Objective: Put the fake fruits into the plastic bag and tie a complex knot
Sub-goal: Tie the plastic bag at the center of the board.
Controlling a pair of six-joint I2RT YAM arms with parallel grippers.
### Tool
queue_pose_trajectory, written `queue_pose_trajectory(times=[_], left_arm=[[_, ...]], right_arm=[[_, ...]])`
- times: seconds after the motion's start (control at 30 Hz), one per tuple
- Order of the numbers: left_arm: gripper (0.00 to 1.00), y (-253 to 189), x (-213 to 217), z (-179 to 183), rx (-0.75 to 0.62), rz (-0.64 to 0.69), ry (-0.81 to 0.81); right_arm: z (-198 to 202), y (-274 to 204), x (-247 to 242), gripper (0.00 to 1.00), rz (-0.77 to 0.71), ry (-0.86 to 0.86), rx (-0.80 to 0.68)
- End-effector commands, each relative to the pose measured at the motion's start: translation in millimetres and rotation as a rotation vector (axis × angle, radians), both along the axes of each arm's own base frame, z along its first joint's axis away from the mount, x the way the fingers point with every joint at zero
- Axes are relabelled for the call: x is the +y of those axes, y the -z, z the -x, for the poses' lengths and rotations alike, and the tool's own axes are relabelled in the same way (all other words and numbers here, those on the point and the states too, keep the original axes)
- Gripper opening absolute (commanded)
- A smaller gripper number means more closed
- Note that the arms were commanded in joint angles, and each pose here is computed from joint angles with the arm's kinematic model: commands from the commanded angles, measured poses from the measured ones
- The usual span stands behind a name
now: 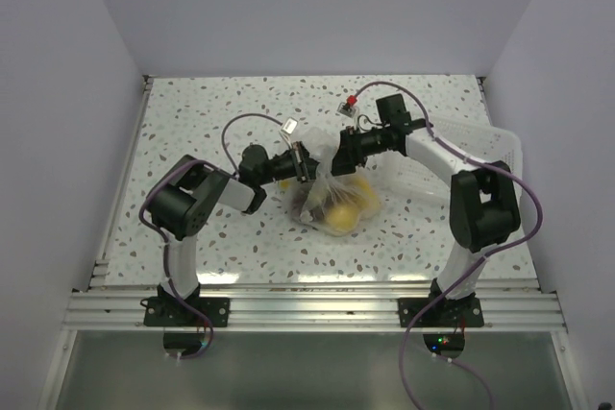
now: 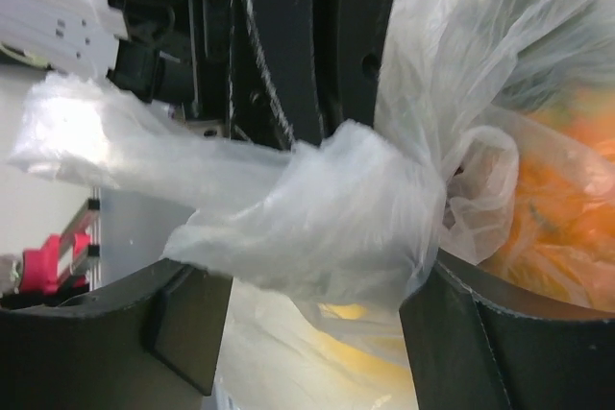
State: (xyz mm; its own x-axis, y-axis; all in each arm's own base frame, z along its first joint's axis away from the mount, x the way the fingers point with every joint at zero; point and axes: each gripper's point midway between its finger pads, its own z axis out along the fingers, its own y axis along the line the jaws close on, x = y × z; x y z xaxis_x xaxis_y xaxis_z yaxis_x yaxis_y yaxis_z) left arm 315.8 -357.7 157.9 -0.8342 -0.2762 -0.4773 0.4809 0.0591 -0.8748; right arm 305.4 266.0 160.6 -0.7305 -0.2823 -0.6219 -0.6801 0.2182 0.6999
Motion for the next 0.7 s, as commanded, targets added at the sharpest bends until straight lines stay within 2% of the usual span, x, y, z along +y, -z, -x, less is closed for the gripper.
queue_pose_trajectory(times=[0.0, 0.07, 0.2, 0.33, 0.57, 0.67], left_arm=[[0.00, -95.5, 18.5, 41.2, -0.503, 0.289, 0.028], [0.00, -91.9, 21.8, 47.9, -0.501, 0.279, 0.037], [0.00, -88.7, 26.1, 57.7, -0.494, 0.273, 0.047], [0.00, -100.4, 21.8, 45.1, -0.488, 0.312, 0.016], [0.00, -122.3, 15.4, 24.4, -0.484, 0.379, -0.011], [0.00, -128.8, 16.1, 19.9, -0.461, 0.403, -0.028]], right_arm=[[-22.8, -30.4, 14.4, 0.67, -0.069, 0.062, -0.076], [-31.4, -35.0, 17.3, 0.68, -0.089, 0.082, -0.092], [-30.6, -35.9, 23.1, 0.75, -0.096, 0.065, -0.085], [-11.4, -34.8, 31.2, 0.84, -0.103, 0.023, -0.066], [13.1, -20.3, 32.4, 0.93, -0.068, 0.008, -0.028], [16.2, -14.1, 29.0, 0.94, -0.043, 0.004, -0.035]])
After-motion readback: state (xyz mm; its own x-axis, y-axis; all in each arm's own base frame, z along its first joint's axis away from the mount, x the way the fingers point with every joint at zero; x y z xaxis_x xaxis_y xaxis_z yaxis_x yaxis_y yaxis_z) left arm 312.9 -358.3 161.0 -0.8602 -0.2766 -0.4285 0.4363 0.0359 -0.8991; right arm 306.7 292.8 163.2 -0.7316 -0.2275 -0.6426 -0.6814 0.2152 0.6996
